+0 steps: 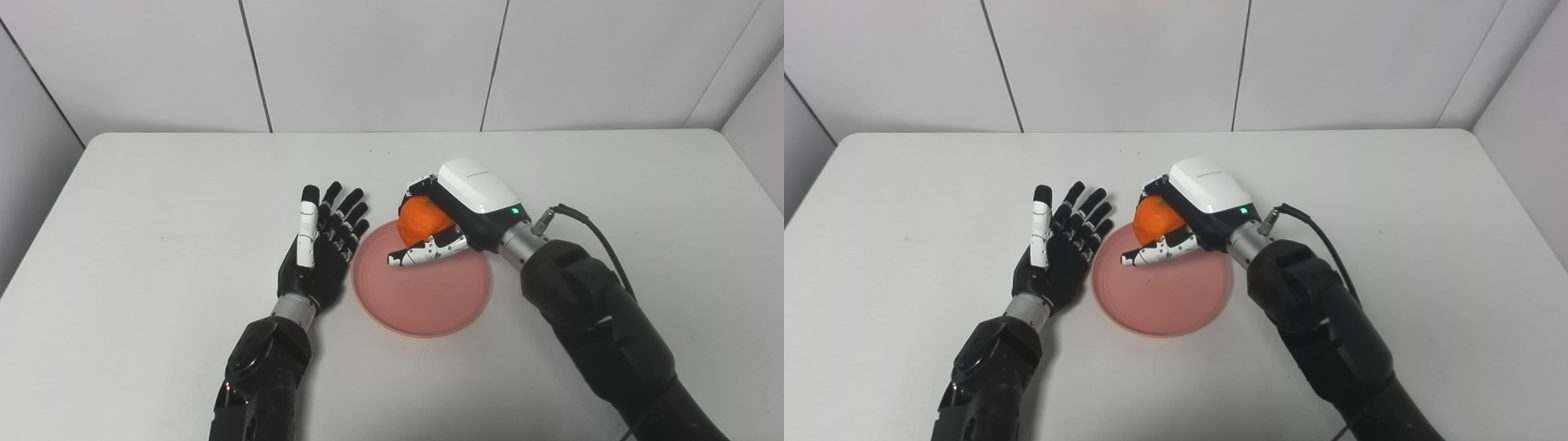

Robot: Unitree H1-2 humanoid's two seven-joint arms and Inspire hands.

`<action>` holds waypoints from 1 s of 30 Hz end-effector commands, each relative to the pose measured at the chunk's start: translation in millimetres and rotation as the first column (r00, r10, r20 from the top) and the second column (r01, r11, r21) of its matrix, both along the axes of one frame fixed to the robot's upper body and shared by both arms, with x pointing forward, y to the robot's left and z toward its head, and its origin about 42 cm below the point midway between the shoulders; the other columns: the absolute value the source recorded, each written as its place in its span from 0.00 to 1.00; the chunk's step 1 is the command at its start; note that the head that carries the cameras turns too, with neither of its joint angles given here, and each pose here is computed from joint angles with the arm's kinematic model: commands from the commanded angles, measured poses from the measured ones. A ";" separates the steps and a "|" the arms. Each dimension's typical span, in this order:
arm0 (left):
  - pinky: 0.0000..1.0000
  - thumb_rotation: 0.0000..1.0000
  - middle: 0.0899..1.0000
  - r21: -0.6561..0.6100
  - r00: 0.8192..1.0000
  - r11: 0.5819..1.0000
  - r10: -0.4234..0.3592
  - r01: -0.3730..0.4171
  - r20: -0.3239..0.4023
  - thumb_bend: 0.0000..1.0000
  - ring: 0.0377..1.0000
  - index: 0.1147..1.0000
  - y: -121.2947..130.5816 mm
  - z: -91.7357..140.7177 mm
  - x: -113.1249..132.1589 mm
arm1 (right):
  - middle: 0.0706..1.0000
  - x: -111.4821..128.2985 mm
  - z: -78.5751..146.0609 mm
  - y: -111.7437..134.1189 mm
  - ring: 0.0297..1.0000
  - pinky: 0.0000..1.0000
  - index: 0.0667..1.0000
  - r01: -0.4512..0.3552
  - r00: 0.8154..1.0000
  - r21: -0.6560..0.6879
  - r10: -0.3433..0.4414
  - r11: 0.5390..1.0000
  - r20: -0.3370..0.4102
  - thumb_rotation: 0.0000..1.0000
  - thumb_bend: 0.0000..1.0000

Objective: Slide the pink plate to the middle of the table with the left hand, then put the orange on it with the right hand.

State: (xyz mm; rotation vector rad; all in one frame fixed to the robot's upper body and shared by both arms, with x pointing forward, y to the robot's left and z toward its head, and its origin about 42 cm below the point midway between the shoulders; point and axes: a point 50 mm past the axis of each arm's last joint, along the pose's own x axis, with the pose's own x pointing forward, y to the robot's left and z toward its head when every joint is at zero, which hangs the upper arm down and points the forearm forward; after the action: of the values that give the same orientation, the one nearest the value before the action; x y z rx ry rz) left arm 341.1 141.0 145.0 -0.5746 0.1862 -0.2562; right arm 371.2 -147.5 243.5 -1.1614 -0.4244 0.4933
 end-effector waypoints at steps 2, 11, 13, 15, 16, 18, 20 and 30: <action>0.99 0.76 0.92 0.043 0.993 0.999 0.011 -0.006 -0.120 0.93 0.96 1.00 6.2 -19.4 -8.3 | 0.27 0.4 24.7 2.8 0.21 0.18 0.37 -0.024 0.996 0.031 0.021 0.999 0.088 0.53 0.51; 0.98 0.77 0.93 0.045 0.992 0.999 0.002 0.003 -0.130 0.92 0.96 1.00 6.0 -20.5 -10.2 | 0.25 -5.4 10.9 3.8 0.20 0.17 0.33 -0.025 0.998 0.024 0.023 0.999 0.059 0.54 0.51; 0.98 0.77 0.93 0.049 0.991 0.999 0.002 0.004 -0.133 0.93 0.96 1.00 6.0 -21.3 -11.1 | 0.23 -7.0 2.0 4.0 0.18 0.15 0.30 -0.026 0.998 0.029 0.025 0.999 0.049 0.55 0.51; 0.99 0.77 0.93 0.047 0.991 0.999 0.004 0.003 -0.136 0.93 0.96 1.00 5.9 -21.8 -11.7 | 0.22 -8.7 -6.4 4.5 0.17 0.14 0.29 -0.028 0.999 0.035 0.027 0.999 0.042 0.55 0.51; 0.99 0.76 0.93 0.047 0.991 0.999 0.003 0.004 -0.137 0.93 0.96 1.00 5.8 -22.1 -11.8 | 0.22 -9.5 -10.6 4.7 0.18 0.14 0.30 -0.030 0.999 0.037 0.028 0.999 0.040 0.54 0.51; 0.97 0.77 0.93 0.055 0.991 0.998 0.004 0.004 -0.137 0.93 0.95 1.00 5.6 -22.5 -12.1 | 0.24 -10.4 -19.2 5.0 0.19 0.15 0.33 -0.031 0.999 0.039 0.029 0.999 0.036 0.54 0.51; 0.95 0.77 0.92 0.062 0.990 0.998 0.006 0.002 -0.139 0.93 0.95 1.00 5.5 -23.0 -12.4 | 0.24 -10.7 -25.0 5.1 0.19 0.16 0.35 -0.031 0.999 0.036 0.029 0.999 0.033 0.55 0.51; 0.95 0.77 0.93 0.051 0.989 0.999 0.004 0.004 -0.149 0.93 0.96 1.00 4.6 -26.4 -14.0 | 0.25 -14.3 -35.6 3.9 0.20 0.16 0.31 -0.044 0.997 0.031 0.042 0.999 0.067 0.63 0.58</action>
State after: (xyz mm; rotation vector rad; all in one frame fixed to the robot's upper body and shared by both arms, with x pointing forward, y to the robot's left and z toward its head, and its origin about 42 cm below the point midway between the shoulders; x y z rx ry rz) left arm 338.3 141.1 145.7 -0.5766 0.2027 -0.2596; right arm 355.1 -145.2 191.7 -1.1428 -0.4032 0.5186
